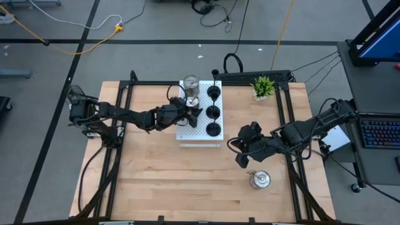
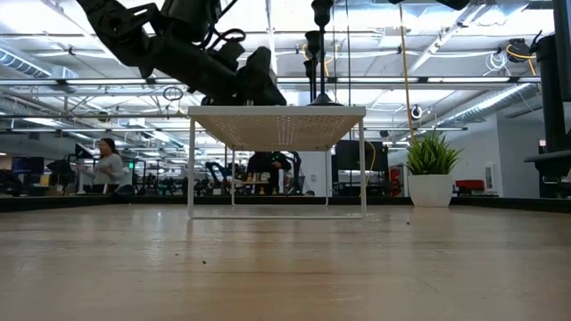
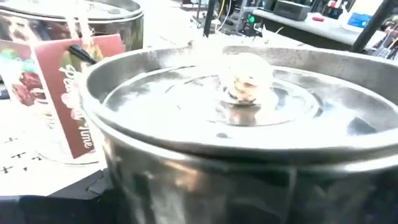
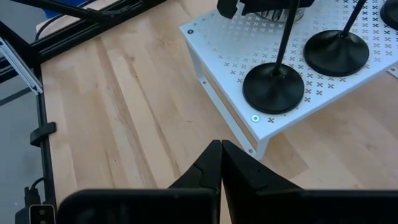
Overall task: Pick & Place candle stick holders
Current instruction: Put the top brown scented candle on the shelf aligned with the brown scented candle
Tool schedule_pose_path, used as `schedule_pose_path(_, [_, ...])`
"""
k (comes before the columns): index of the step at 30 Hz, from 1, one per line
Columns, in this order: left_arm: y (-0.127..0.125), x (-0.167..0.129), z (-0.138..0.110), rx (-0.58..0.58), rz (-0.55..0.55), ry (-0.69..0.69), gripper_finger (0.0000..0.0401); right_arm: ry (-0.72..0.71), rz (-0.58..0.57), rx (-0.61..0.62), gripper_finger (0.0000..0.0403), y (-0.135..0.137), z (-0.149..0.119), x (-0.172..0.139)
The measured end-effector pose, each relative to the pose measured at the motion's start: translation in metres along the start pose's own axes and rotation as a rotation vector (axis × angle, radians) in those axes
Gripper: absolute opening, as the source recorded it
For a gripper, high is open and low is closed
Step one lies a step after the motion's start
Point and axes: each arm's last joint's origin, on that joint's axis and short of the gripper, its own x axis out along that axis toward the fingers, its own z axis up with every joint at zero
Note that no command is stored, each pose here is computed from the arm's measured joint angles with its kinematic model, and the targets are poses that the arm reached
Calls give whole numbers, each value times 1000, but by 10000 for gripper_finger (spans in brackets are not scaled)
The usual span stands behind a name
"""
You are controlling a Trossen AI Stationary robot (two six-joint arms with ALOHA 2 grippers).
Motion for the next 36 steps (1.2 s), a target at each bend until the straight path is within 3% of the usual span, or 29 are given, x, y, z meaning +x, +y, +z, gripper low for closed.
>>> schedule_pose_path(3, [-1,0,0,0,-22,8,351,-1,1,1,1,0,0,0])
schedule_pose_path(9, [-1,0,-1,17,-37,15,392,-1,2,1,1,0,0,0])
schedule_pose_path(18, [-1,0,1,29,-33,-4,369,-3,9,4,1,1,0,0])
schedule_pose_path(36, [1,-21,27,74,-38,-43,394,2,42,-12,1,3,1,0])
